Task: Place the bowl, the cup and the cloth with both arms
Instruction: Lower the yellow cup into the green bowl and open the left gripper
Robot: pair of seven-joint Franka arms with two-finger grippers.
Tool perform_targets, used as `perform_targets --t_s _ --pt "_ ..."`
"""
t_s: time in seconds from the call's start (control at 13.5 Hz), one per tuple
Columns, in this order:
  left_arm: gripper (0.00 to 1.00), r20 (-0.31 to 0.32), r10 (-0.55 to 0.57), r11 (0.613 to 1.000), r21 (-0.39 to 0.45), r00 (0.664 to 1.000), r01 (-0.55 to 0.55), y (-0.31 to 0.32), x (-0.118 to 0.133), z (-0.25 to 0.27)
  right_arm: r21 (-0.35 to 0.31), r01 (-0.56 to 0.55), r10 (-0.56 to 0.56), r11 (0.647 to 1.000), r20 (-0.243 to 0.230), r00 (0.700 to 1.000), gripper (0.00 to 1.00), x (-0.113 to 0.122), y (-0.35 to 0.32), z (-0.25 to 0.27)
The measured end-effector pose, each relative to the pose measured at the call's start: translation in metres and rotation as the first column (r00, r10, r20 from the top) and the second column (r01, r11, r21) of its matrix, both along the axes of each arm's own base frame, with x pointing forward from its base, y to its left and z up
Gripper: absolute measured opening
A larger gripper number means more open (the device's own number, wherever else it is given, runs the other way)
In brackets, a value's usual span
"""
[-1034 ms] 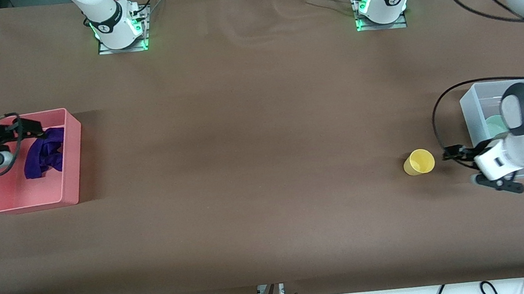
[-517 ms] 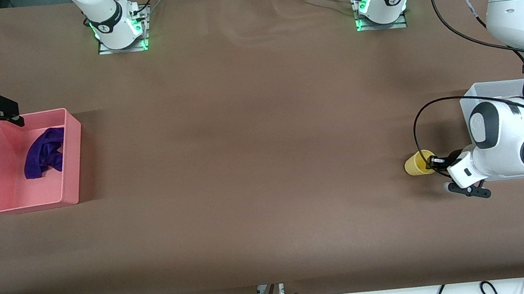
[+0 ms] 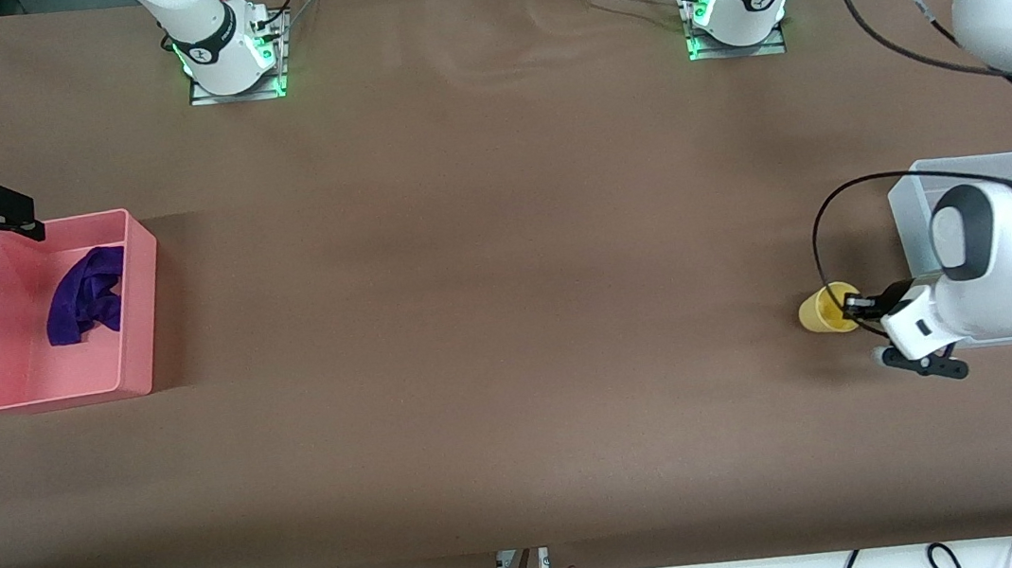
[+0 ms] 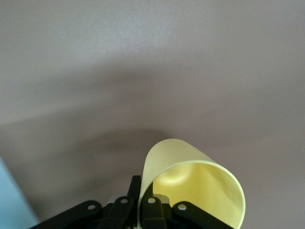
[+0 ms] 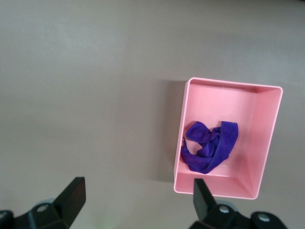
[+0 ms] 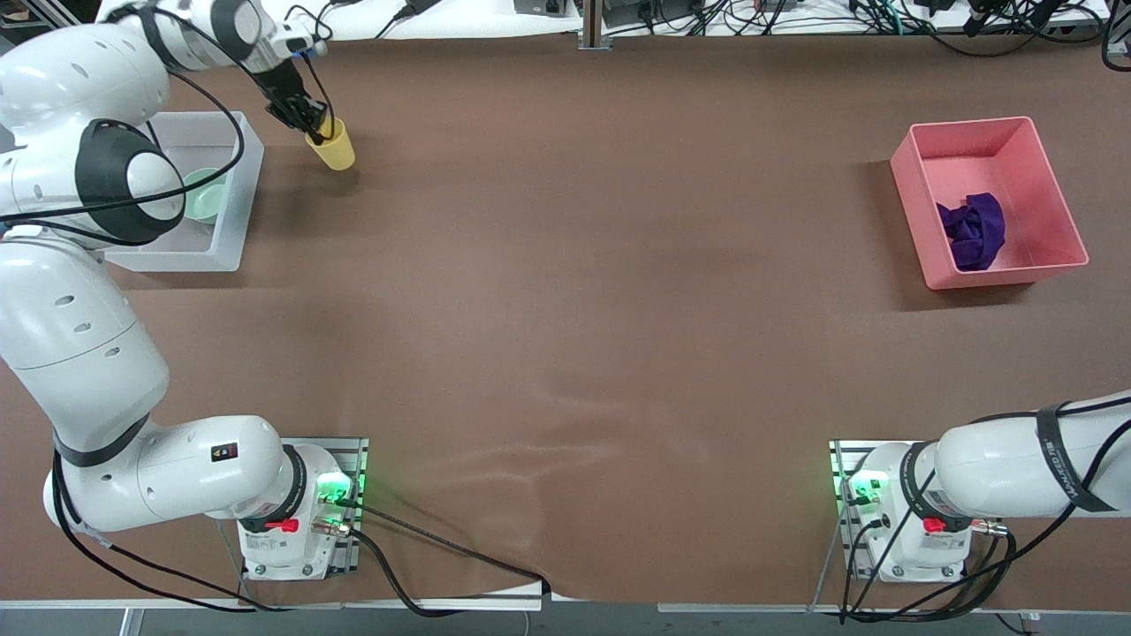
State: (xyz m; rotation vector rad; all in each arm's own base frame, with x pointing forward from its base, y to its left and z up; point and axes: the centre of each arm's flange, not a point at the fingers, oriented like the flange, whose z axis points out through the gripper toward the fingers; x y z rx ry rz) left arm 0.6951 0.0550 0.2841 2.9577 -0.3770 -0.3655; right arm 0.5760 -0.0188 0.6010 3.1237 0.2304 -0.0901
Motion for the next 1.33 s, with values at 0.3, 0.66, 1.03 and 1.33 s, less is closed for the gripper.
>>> perform_targets --t_s 0.3,0.66,1.03,1.33 --pt "0.04 -0.028 -0.23 0.964 0.129 0.973 0.232 0.068 -0.002 0.072 -0.001 0.011 -0.011 1.0 -0.01 1.0 1.0 0.002 -0.006 -0.006" --pt "0.04 -0.049 -0.338 0.928 0.147 0.94 0.341 0.186 -0.029 0.046 -0.001 0.011 -0.011 1.0 -0.01 1.0 1.0 0.002 -0.006 -0.006" --pt "0.04 -0.035 -0.352 0.929 0.112 0.935 0.354 0.217 -0.053 -0.028 -0.001 0.011 -0.011 1.0 -0.01 1.0 1.0 0.003 -0.006 -0.006" --pt "0.29 -0.028 -0.358 0.928 0.106 0.933 0.358 0.214 -0.055 -0.035 -0.001 0.011 -0.011 1.0 -0.01 1.0 1.0 0.003 -0.006 -0.006"
